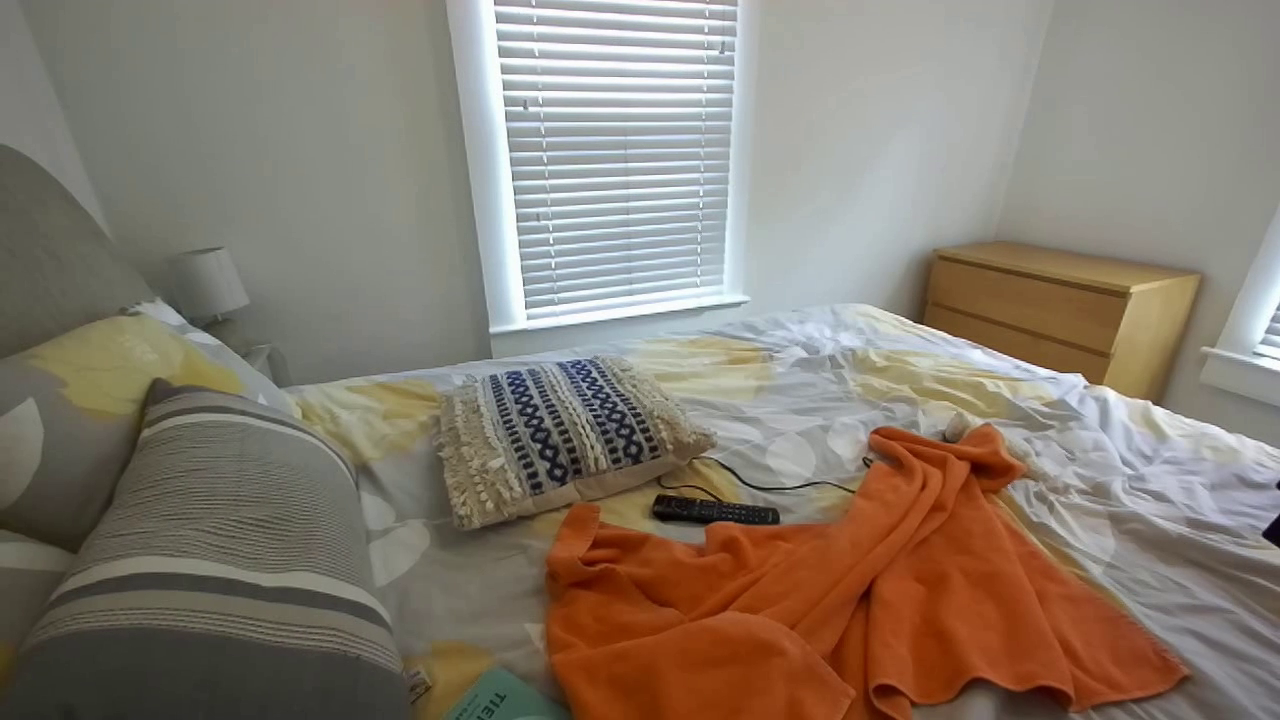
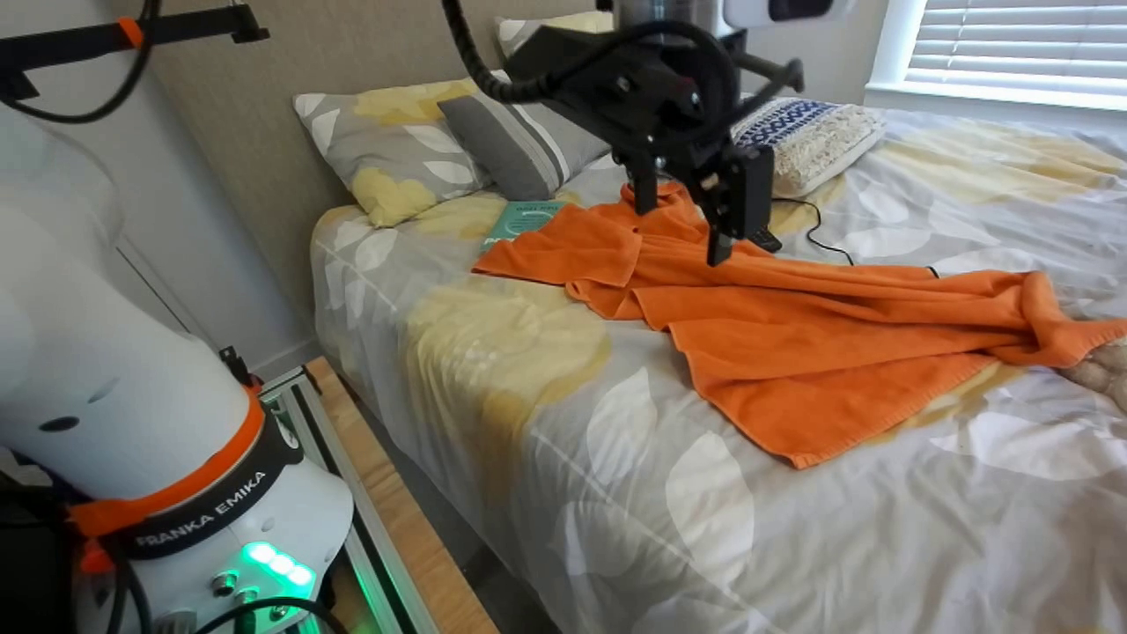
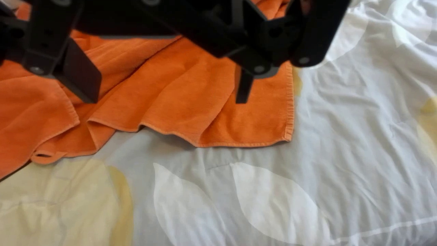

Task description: Fold the towel in half from right to left.

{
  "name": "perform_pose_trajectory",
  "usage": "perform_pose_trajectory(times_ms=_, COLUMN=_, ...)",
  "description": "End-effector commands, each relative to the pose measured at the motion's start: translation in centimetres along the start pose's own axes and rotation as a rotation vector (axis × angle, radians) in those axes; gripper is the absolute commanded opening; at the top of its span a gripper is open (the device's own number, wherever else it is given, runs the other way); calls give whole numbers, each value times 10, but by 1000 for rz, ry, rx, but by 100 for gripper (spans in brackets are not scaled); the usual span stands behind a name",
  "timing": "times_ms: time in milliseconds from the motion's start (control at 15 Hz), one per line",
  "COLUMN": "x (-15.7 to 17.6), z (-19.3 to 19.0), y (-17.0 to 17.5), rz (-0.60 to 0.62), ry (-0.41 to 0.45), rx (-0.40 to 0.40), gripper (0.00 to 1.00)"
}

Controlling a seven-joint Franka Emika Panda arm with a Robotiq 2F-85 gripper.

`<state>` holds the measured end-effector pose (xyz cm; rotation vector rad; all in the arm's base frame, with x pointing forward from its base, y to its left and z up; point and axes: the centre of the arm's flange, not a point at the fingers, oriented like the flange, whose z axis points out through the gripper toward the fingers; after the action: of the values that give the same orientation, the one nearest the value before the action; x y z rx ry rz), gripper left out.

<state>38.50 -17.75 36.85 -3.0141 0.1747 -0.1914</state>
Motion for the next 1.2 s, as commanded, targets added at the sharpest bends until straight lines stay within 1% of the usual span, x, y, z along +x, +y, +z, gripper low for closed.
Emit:
perform_pose_trajectory(times_ms=0, x=44, z=58, y=57, rz=32, ry=-34, rx=10, gripper=100)
perform_pose_trajectory(times_ms=200, x=59, z=98, y=93, rz=29, ry=-33, rx=41, gripper=100)
perform_pose_trajectory(times_ms=267, x=63, z=112, y=103, rz=12, ry=-33, rx=52, gripper=100)
perform_pose_trajectory(times_ms=333, x=67, z=125, y=114, rz=-23, ry=-36, rx=40, gripper=100)
perform_pose_trajectory(times_ms=400, x=72, z=139, y=125, rz=-36, ry=-41, rx=47, gripper=100)
perform_pose_trajectory(times_ms=667, x=84, z=186, y=152, rz=-64, ry=-55, rx=69, gripper=100)
perform_pose_trajectory(times_ms=733, x=87, z=197, y=157, rz=-47, ry=-66, rx=77, gripper=100)
perform_pose_trajectory(times_ms=800, x=88, z=203, y=161, rz=-25, ry=-77, rx=76, gripper=100)
perform_pose_trajectory(times_ms=867, x=70, z=180, y=143, rz=-40, ry=-76, rx=75, gripper=100)
perform_pose_trajectory(times_ms=1000, x=75, z=195, y=152, rz=-32, ry=-87, rx=79, gripper=100)
perform_pose_trajectory(times_ms=1133, x=78, z=200, y=154, rz=-32, ry=-87, rx=80, gripper=100)
